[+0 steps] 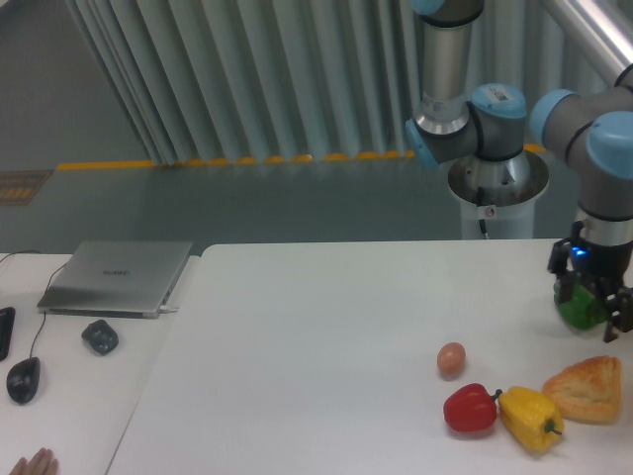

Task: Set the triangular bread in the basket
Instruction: 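Move the gripper down past the green pepper toward the triangular bread, then lower the gripper onto the golden triangular bread and close it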

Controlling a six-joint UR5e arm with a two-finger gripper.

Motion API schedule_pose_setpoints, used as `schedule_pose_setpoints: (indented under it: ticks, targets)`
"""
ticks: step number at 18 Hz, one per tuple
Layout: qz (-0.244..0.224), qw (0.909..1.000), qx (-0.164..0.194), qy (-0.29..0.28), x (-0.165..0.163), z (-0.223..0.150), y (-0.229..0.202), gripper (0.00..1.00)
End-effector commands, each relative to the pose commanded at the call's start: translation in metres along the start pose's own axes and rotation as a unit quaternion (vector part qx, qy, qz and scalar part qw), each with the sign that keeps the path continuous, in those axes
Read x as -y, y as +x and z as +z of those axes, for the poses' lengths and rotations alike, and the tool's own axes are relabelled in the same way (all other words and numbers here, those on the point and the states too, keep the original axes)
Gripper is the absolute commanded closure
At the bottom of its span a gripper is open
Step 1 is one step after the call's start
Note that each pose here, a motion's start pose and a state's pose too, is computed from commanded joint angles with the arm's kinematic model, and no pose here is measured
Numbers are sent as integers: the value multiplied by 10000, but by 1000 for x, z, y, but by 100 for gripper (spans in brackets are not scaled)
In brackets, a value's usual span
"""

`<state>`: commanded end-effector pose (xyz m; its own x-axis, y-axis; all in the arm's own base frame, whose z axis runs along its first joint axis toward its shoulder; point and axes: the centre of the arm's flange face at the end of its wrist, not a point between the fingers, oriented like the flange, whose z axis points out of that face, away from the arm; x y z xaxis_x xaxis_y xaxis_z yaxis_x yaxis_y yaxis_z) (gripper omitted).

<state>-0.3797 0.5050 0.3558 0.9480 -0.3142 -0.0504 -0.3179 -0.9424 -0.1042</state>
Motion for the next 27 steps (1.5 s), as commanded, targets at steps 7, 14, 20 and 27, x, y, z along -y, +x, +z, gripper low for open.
schedule_pose_setpoints:
  ticks: [7,14,20,27]
  targets:
    - [642,9969,-34,-457,2,45,-4,0]
    - [690,9945,-161,-775,-1,78,-11,0]
    - [676,9949,-64,-751,-1,78,-17,0]
    - [653,9951,-66,-745,-4,85,-19,61]
